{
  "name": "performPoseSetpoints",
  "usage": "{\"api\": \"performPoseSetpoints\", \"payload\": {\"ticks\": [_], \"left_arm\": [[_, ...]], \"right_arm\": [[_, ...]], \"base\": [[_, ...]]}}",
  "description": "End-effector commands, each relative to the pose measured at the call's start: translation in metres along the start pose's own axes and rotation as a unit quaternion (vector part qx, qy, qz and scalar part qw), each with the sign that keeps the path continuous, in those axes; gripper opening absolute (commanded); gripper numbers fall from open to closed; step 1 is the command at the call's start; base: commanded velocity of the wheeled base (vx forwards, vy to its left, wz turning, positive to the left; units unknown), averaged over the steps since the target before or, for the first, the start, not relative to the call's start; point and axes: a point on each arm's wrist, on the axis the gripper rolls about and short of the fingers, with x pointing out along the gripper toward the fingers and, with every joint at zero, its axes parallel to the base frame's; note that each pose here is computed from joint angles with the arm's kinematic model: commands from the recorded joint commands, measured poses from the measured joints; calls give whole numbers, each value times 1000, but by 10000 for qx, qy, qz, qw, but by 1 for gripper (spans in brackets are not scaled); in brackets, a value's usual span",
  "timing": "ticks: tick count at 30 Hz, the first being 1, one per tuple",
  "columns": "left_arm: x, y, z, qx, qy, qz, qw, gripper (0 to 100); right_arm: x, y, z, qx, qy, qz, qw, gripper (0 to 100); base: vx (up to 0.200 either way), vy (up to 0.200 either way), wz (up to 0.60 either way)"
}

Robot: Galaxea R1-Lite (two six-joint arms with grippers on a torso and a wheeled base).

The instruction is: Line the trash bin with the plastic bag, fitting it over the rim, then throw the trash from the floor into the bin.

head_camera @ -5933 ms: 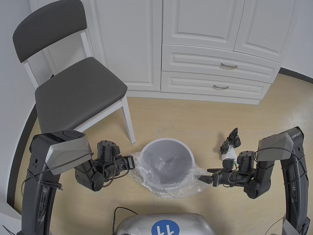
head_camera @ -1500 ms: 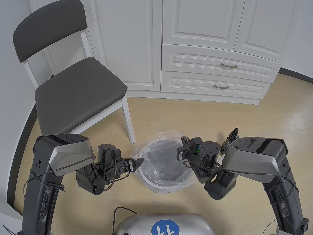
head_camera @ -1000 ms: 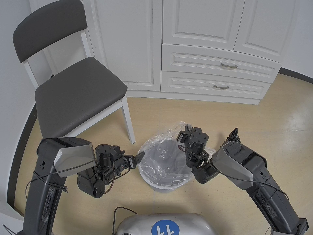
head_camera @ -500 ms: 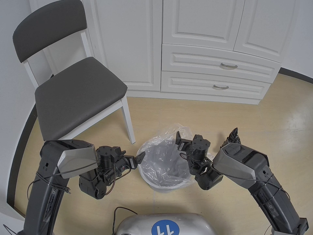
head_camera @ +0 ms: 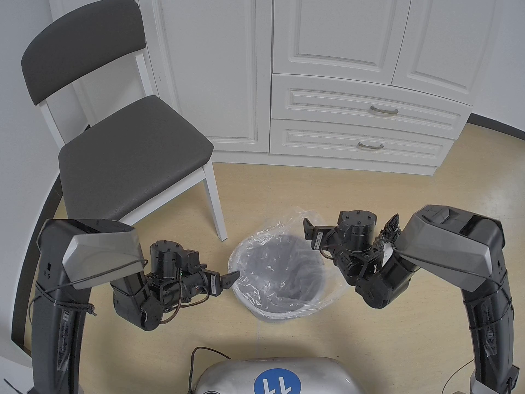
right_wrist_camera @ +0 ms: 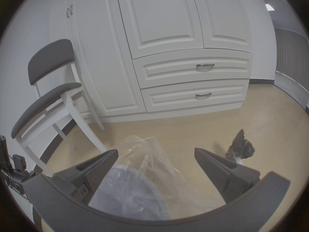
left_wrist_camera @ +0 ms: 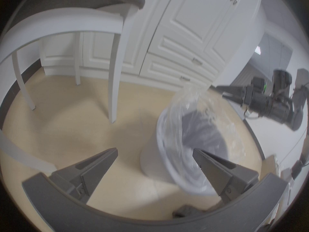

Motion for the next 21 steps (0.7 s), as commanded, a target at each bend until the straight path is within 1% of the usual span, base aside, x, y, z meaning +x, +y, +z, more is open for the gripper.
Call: {"api": "performPoseSetpoints", "payload": {"ticks": [1,2,3,4,5,9,12,16,19,21], "left_arm": [[-41,9,30,395,755,200,9962,100],[-41,12,30,441,904,237,9946,100],[-41,12,29,452,962,252,9940,100],[-41,17,29,530,1115,321,9918,100],[-41,19,30,526,1134,332,9916,100],[-43,18,35,519,1016,299,9930,100],[-46,12,43,470,770,248,9956,100],[-47,6,50,263,609,185,9976,100],[-37,-7,52,-97,526,35,9986,100],[-24,-16,44,-370,570,-34,9977,100]], "right_arm": [[-23,-14,27,-232,514,-139,9983,100],[-24,-15,24,-296,591,-122,9977,100],[-24,-16,24,-314,606,-125,9976,100],[-25,-19,21,-418,675,-94,9968,100],[-25,-19,19,-464,698,-88,9964,100],[-18,-22,10,-493,730,-123,9960,100],[-7,-27,3,-480,755,-213,9958,100],[-3,-34,0,-491,809,-307,9950,100],[2,-42,-7,-522,877,-409,9939,100],[12,-48,-13,-524,928,-518,9930,100]], "base": [[0,0,0],[0,0,0],[0,0,0],[0,0,0],[0,0,0],[0,0,0],[0,0,0],[0,0,0],[0,0,0],[0,0,0]]}}
